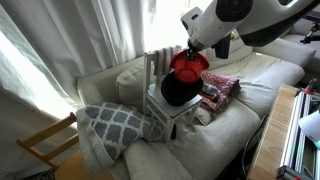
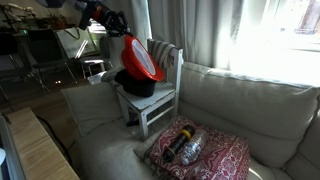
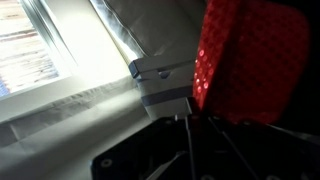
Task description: Put the black and red hats on the seat of the white chair.
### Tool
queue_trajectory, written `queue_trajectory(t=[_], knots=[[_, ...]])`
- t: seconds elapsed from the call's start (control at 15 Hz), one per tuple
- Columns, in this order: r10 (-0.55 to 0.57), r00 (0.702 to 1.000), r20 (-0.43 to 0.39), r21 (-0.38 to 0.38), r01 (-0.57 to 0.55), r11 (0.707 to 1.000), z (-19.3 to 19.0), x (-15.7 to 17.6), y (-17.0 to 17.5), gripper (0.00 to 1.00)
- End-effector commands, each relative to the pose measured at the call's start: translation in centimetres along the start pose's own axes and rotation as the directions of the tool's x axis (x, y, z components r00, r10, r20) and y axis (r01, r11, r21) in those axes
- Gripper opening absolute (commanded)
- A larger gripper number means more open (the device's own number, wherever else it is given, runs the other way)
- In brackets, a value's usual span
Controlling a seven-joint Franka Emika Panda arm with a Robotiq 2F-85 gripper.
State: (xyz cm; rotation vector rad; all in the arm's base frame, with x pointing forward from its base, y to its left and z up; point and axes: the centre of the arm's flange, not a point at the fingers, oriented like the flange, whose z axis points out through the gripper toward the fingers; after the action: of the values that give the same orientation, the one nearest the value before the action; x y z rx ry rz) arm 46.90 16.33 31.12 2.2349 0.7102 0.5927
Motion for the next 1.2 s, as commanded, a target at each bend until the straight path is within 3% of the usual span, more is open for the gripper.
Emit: queue_trajectory(t=[0.0,0.07,0.13,0.53,0.73,0.87,1.13], knots=[[-0.001,1.000,-0.010,0.038,0.002,0.999,0.1,0.8,-1.2,0.01],[0.001,1.000,-0.010,0.056,0.000,0.998,0.0,1.0,-1.4,0.09],[0.002,1.000,-0.011,0.069,-0.002,0.998,-0.1,1.1,-1.5,0.28],[0.022,1.000,-0.005,0.146,-0.021,0.989,-0.5,1.4,-1.7,0.73],[0.021,1.000,-0.023,0.227,-0.016,0.974,-1.0,1.6,-2.0,0.95],[0.031,0.999,-0.037,0.279,-0.020,0.960,-1.3,1.9,-2.1,1.00],[0.065,0.996,-0.055,0.358,-0.041,0.933,-1.6,2.5,-1.4,1.00]])
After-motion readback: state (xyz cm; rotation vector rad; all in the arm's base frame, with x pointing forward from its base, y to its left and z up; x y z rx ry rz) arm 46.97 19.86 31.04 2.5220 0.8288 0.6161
